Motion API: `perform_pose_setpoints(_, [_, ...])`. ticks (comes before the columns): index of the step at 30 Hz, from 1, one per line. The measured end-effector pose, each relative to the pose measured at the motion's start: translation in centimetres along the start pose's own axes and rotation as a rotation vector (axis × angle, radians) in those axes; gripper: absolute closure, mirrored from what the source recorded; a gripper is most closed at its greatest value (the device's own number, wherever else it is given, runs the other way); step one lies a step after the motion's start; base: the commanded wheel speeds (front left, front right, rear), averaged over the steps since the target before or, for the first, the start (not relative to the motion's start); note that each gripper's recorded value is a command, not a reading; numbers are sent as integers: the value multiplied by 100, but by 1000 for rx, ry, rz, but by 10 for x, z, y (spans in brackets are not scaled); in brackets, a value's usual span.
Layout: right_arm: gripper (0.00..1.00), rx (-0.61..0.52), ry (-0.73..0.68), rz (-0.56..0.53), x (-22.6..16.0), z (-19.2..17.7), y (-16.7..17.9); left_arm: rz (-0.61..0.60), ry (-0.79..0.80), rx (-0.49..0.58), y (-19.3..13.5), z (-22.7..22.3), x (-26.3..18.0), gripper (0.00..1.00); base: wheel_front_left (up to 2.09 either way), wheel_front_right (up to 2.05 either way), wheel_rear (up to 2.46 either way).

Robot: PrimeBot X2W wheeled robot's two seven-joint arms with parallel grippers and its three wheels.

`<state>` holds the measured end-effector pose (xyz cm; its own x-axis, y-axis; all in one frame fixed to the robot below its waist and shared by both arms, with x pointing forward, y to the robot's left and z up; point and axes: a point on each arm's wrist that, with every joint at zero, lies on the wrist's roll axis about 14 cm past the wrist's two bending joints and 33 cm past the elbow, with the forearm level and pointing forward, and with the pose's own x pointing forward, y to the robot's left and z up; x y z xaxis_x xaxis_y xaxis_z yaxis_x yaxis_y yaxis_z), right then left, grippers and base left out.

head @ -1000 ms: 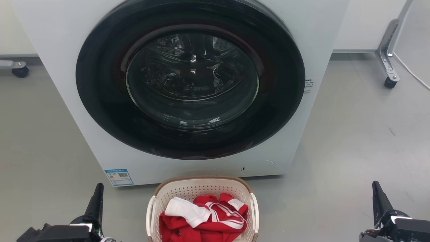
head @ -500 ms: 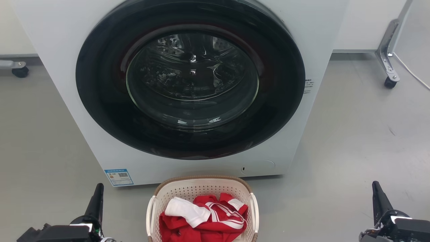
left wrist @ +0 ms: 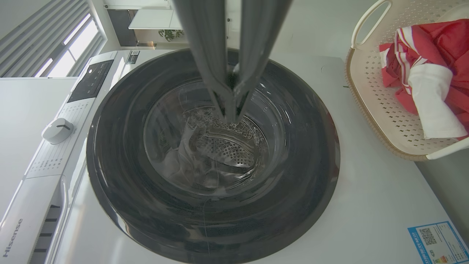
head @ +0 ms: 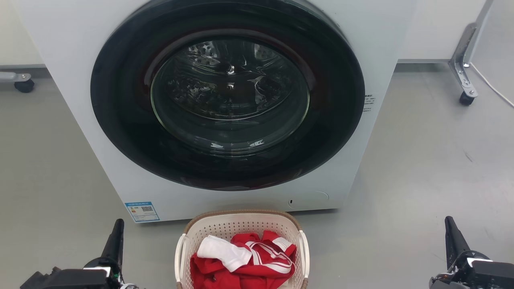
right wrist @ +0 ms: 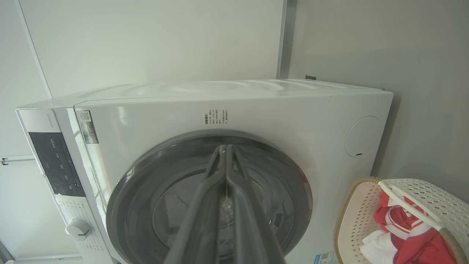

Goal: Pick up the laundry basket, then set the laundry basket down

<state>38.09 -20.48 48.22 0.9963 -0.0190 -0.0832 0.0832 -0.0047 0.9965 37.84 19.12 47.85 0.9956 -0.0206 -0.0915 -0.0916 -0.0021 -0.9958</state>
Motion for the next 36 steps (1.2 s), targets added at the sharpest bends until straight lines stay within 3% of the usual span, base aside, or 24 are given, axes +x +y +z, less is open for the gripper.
perform_pose_setpoints(36, [100, 0, 0, 0, 0, 0, 0, 0, 0, 0, 0, 0, 0, 100, 0, 0, 0])
